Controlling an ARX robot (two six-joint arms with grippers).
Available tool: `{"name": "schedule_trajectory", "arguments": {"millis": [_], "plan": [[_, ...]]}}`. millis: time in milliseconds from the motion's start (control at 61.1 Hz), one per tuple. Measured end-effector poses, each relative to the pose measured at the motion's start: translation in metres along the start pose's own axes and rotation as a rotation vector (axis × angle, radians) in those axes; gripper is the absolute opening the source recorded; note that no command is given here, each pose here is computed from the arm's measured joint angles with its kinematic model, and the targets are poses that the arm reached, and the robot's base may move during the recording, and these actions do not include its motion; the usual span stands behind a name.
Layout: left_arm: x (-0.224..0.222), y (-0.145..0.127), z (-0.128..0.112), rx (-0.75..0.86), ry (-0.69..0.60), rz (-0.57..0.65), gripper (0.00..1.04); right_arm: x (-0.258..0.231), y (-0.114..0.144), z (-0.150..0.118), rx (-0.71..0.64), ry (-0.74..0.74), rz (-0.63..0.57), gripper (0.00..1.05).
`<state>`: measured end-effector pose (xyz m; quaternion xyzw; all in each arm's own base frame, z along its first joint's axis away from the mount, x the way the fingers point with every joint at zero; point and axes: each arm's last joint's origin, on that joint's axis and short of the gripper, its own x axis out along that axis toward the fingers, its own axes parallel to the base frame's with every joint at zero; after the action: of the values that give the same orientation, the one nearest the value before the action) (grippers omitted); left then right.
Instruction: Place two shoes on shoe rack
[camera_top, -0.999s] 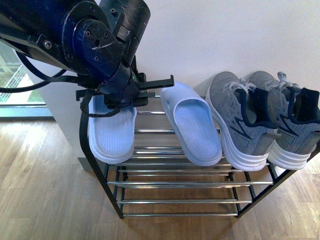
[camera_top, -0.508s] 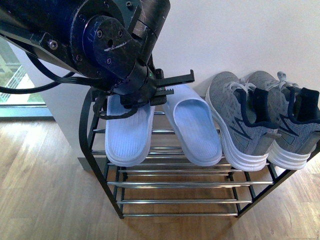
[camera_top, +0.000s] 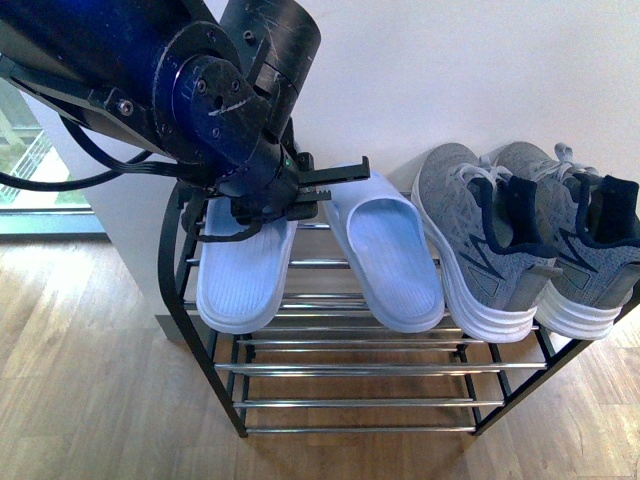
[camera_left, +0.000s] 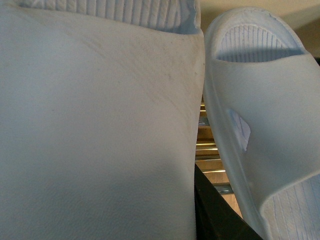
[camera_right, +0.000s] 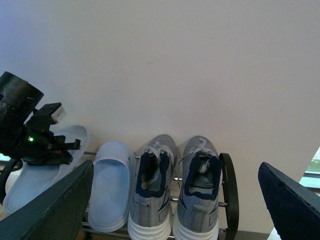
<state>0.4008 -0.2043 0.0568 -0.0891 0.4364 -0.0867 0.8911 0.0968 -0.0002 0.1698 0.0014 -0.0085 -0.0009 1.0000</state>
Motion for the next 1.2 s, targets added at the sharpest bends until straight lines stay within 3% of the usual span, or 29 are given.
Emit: {"name": "schedule_trajectory", "arguments": {"millis": [98,409,672,1196], "plan": [[0.001,0.000,0.002,0.003,-0.004,0.001,0.09,0.000,0.000,0.000,0.000,0.000,0.000,0.95],[-0.005,0.001,-0.001,0.001,-0.029,0.007,0.55,0.000,0.000,0.000,0.000,0.000,0.000,0.95],[-0.057,0.007,0.000,-0.004,-0.168,0.091,0.97,0.000,0.000,0.000,0.000,0.000,0.000,0.95],[-0.222,0.052,-0.027,-0.099,-0.468,0.242,0.95,0.000,0.000,0.000,0.000,0.000,0.000,0.95]]}}
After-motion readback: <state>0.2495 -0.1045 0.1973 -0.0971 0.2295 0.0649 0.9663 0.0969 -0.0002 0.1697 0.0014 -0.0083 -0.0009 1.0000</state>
